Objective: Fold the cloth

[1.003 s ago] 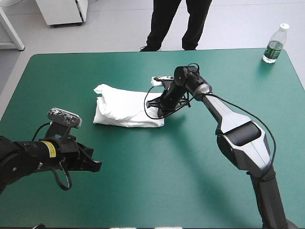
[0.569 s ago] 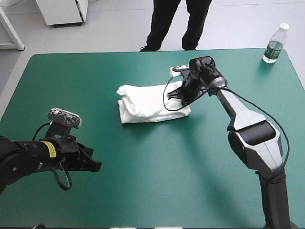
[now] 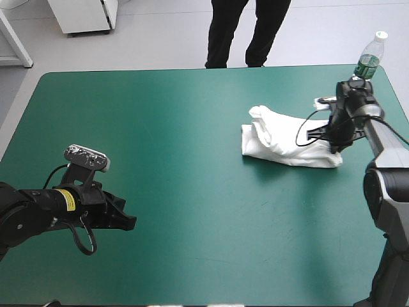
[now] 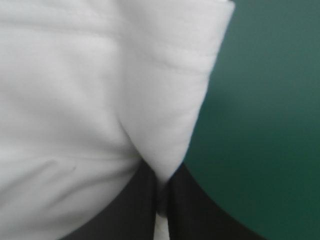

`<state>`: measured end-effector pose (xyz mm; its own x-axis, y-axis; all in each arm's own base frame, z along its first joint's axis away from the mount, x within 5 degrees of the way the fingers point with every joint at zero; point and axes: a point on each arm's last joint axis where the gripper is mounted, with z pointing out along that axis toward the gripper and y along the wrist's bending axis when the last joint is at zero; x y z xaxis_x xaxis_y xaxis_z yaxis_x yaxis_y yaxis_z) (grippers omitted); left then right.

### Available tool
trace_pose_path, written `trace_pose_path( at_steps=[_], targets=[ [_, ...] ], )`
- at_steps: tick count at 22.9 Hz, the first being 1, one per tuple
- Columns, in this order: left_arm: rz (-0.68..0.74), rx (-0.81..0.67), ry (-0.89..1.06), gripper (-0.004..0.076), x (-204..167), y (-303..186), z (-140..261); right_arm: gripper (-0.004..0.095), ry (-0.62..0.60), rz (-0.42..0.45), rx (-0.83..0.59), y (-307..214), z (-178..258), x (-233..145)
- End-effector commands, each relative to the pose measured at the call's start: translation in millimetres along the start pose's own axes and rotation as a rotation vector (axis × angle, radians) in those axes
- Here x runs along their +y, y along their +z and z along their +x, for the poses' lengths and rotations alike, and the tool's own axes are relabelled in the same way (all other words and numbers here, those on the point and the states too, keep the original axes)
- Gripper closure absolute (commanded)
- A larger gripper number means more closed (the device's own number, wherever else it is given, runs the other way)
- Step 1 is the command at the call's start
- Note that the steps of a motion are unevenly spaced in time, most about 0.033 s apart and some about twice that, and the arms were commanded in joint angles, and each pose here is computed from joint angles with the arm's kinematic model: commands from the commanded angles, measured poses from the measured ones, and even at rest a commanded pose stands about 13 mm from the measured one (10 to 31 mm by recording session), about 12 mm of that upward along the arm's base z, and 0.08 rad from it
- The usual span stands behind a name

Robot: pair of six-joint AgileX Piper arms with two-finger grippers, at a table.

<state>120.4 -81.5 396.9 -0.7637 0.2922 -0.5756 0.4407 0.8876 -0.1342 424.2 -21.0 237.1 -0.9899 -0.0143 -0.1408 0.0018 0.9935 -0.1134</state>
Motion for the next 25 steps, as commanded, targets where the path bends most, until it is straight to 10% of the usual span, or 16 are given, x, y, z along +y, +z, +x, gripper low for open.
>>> trace_pose_path(
  at_steps=[1,11,20,25],
  targets=[
    [0.012,-0.013,-0.004,0.0746,-1.4,-8.1,-0.5,0.0921,0.071,0.080,-0.063,-42.5,13.4,-48.7],
    [0.009,-0.009,-0.005,0.0746,-1.1,-8.1,-0.2,0.0920,0.290,0.174,-0.028,-43.6,52.3,-162.7],
    [0.012,-0.009,-0.008,0.0746,-1.4,-8.1,-0.1,0.0912,0.328,0.136,-0.034,-42.7,55.5,-168.2],
    [0.012,-0.007,-0.008,0.0746,-1.4,-8.1,0.0,0.0626,0.342,0.121,-0.057,-50.3,57.6,-168.0]
  ],
)
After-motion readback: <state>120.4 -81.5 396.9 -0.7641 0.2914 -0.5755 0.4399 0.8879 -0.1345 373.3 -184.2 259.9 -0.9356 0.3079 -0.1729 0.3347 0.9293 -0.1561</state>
